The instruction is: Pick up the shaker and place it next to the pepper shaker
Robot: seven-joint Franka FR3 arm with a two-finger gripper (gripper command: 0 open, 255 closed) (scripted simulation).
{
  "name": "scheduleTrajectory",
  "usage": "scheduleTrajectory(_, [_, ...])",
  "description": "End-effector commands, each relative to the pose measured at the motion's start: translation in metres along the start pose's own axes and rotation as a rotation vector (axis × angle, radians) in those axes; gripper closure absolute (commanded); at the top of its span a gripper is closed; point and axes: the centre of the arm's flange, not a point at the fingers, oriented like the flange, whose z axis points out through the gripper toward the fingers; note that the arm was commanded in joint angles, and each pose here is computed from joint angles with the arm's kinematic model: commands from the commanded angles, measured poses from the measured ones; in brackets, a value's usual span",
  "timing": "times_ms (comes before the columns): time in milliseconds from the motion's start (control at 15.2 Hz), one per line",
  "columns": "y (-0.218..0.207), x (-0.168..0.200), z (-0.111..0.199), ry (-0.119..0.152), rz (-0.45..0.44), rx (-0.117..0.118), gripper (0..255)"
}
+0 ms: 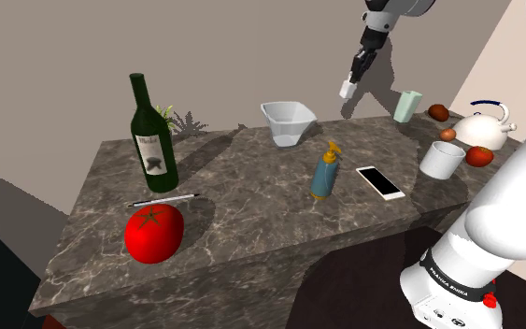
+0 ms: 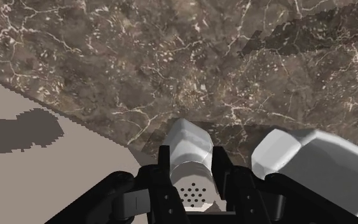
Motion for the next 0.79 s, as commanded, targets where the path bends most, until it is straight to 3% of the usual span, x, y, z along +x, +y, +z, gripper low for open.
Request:
scheduleTrajectory(0, [0.009, -0.023, -0.002, 0.0, 0.0, 0.0, 255])
scheduleTrajectory(726, [0.067, -0.154, -0.02, 0.0, 0.0, 0.0, 255])
